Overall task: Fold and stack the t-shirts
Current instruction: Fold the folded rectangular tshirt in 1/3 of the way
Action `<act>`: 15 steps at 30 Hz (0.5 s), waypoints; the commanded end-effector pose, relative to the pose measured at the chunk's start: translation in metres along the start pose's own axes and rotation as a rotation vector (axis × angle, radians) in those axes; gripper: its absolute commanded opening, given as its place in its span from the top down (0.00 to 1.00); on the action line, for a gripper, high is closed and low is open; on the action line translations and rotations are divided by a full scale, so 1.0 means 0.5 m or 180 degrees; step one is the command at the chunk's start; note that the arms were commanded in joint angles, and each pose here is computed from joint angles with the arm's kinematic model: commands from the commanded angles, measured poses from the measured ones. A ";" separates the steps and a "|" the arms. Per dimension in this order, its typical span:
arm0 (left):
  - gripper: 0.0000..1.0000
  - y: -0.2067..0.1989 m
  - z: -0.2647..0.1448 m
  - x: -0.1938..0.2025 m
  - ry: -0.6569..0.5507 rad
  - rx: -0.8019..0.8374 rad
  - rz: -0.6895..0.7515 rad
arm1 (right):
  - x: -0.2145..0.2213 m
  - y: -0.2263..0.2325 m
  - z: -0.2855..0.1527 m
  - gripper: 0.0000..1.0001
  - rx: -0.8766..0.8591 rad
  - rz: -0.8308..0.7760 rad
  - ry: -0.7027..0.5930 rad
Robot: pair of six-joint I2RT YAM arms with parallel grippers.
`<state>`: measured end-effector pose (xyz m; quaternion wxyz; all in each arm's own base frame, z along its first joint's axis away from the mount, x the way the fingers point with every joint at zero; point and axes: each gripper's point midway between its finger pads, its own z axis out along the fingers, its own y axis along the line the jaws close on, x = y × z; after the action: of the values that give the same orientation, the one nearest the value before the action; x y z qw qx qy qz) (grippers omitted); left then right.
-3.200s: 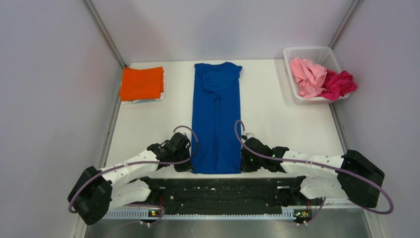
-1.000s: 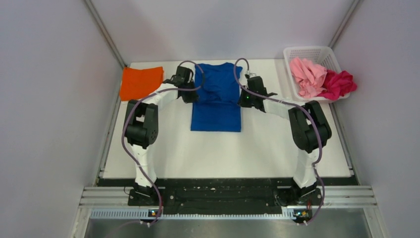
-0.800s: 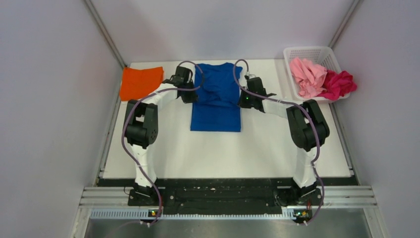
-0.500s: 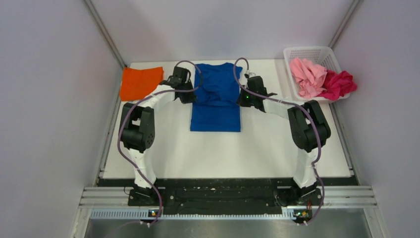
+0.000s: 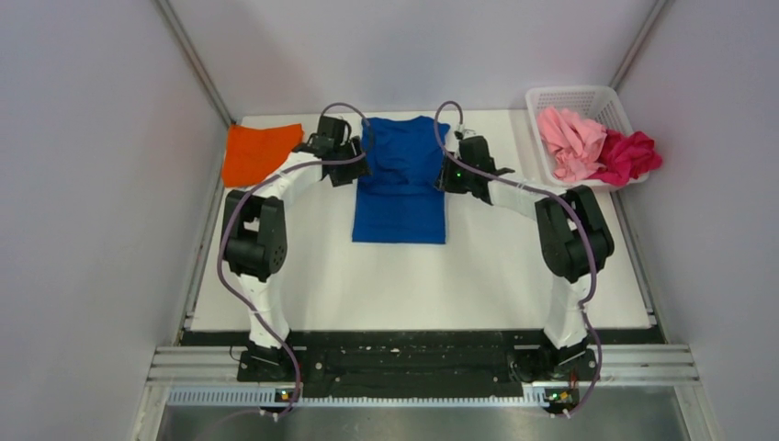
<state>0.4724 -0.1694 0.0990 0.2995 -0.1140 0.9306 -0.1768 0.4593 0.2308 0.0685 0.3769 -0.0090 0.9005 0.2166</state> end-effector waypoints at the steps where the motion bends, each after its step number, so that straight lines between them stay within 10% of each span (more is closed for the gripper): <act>1: 0.24 -0.020 0.004 -0.065 -0.0192 0.0118 -0.0018 | -0.100 0.000 0.002 0.57 0.0115 0.0047 -0.0366; 7: 0.01 -0.039 -0.043 -0.100 -0.0349 0.0252 -0.0016 | -0.144 0.015 -0.033 0.04 0.0105 0.0020 -0.0504; 15: 0.01 0.005 -0.119 0.024 -0.0202 0.0289 -0.0191 | -0.011 0.138 -0.083 0.01 -0.0797 -0.0276 -0.0127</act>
<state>0.4531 -0.1553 0.1092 0.3041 -0.1261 0.9244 -0.1924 0.4552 0.2358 0.0963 0.3910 -0.0179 0.8885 0.2393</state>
